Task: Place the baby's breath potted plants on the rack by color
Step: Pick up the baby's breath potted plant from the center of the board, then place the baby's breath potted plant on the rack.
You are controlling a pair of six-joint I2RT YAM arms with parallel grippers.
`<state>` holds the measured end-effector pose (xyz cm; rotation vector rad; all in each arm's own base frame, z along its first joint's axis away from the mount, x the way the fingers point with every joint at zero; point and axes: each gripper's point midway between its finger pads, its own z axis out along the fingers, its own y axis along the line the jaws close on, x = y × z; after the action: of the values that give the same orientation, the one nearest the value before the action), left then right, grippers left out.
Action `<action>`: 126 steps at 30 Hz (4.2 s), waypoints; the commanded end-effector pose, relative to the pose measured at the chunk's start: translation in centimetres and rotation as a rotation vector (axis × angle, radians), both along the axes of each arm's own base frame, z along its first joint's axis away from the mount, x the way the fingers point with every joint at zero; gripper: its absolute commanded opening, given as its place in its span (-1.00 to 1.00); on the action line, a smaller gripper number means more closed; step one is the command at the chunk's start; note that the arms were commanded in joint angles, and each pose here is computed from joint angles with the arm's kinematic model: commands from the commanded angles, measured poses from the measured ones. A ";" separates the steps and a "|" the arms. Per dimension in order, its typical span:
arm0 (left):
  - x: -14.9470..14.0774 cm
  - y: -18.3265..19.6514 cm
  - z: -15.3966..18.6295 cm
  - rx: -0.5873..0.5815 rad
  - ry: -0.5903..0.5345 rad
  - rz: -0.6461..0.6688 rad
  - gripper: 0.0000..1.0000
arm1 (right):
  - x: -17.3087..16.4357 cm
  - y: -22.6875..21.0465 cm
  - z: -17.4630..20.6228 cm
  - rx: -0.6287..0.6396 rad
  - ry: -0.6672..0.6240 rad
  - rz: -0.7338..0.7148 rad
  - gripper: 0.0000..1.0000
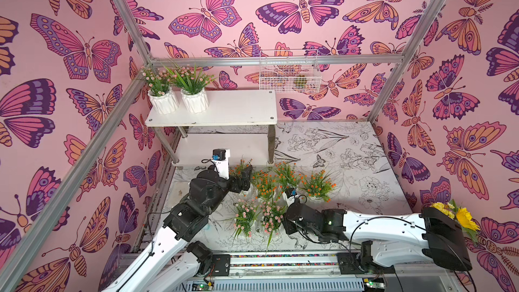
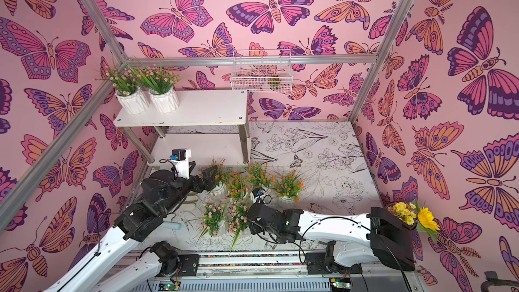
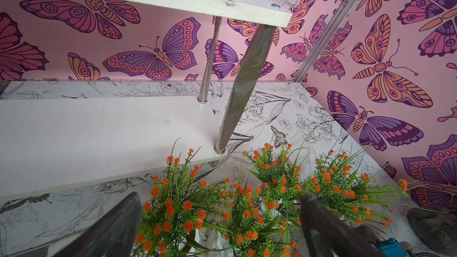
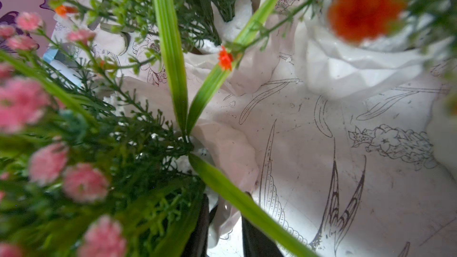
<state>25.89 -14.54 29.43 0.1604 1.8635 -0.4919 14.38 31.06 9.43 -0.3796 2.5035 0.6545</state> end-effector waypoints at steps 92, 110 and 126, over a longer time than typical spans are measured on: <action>-7.2 -17.3 -0.6 0.155 -0.217 -0.734 1.00 | 7.3 -7.7 19.2 0.044 -0.057 0.031 -1.00; -5.6 -20.1 -1.7 0.146 -0.155 -0.733 1.00 | 7.4 -6.9 19.2 0.076 -0.053 0.051 -1.00; -5.2 -20.6 -2.5 0.155 -0.133 -0.729 1.00 | 7.4 -6.2 19.2 0.095 -0.045 0.073 -1.00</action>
<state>20.17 -34.77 25.58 1.0087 1.6995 -0.7964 21.28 23.42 26.01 -0.4333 2.5143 0.6752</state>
